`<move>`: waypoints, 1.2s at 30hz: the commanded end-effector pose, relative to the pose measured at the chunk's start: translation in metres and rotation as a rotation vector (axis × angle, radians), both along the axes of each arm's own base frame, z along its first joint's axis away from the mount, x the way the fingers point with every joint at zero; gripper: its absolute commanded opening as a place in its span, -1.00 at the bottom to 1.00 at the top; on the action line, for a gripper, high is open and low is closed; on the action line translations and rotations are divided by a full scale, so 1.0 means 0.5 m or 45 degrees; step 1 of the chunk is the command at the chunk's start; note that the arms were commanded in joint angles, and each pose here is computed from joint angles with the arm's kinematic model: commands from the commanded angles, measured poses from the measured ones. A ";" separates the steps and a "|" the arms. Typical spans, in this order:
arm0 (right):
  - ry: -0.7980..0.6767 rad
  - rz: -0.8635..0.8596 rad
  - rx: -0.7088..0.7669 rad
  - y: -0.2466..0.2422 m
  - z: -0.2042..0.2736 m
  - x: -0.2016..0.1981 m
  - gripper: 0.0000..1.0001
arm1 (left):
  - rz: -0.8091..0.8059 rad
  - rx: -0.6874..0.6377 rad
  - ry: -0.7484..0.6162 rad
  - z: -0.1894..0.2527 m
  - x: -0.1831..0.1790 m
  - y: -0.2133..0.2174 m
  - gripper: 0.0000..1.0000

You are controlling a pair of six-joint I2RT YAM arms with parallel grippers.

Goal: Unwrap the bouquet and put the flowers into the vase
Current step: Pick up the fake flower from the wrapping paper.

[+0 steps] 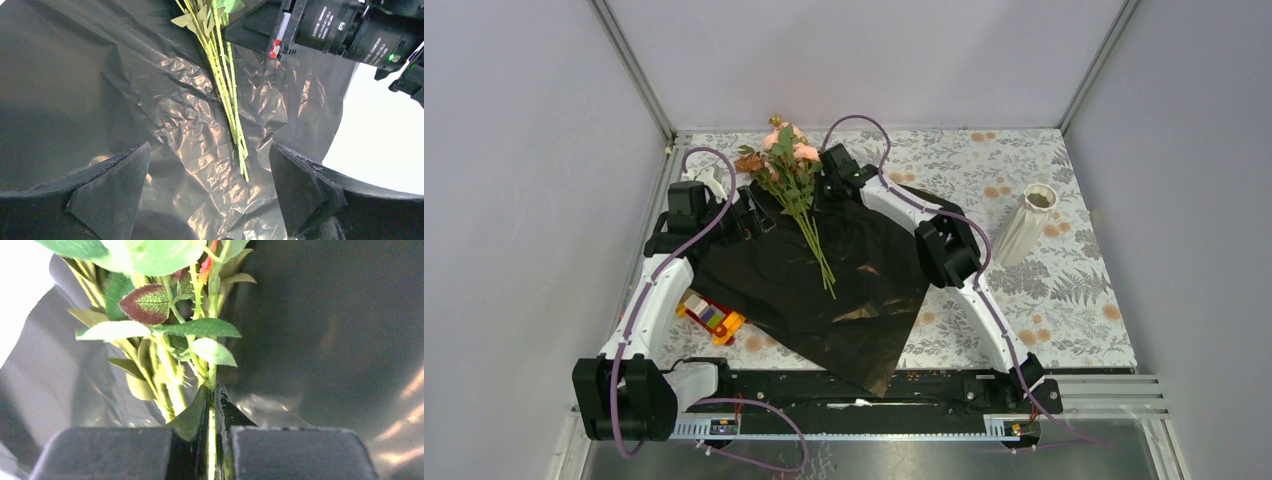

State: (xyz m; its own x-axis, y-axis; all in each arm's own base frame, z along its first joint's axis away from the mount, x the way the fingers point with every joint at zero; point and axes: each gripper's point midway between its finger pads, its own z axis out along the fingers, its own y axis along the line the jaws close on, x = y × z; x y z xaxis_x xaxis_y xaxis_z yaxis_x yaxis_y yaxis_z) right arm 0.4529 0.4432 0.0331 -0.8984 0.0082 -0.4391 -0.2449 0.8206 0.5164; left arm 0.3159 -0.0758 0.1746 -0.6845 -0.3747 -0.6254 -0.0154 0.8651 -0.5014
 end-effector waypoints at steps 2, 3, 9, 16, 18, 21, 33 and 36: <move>-0.278 -0.032 0.055 -0.011 0.130 0.011 -1.00 | -0.025 0.002 -0.100 0.033 0.013 -0.001 0.92; -0.319 -0.048 0.064 -0.018 0.142 0.014 -1.00 | -0.001 0.002 -0.100 0.033 0.016 0.011 0.92; -0.472 -0.123 0.094 -0.049 0.190 0.021 -1.00 | 0.011 0.004 -0.097 0.031 0.017 0.016 0.92; -0.513 -0.134 0.104 -0.056 0.225 0.022 -1.00 | 0.014 0.008 -0.096 0.029 0.017 0.018 0.92; -0.513 -0.135 0.108 -0.059 0.232 0.016 -1.00 | 0.014 0.009 -0.100 0.031 0.018 0.018 0.92; -0.557 -0.146 0.155 -0.057 0.269 0.019 -1.00 | 0.009 0.006 -0.110 0.034 0.018 0.016 0.92; -0.709 -0.168 0.228 -0.101 0.398 -0.019 -1.00 | -0.002 -0.004 -0.206 0.061 0.017 0.012 0.91; -0.777 -0.176 0.246 -0.124 0.449 -0.036 -1.00 | 0.012 0.009 -0.268 0.077 0.016 0.017 0.91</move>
State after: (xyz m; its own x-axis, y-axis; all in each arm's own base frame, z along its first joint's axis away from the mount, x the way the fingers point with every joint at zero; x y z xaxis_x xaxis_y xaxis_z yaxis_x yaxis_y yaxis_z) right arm 0.4393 0.3901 0.1798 -0.6264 0.1667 -0.7615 -0.3681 0.7978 0.4775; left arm 0.3164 -0.0675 0.1836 -0.6378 -0.3896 -0.6645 -0.0061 0.8652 -0.5014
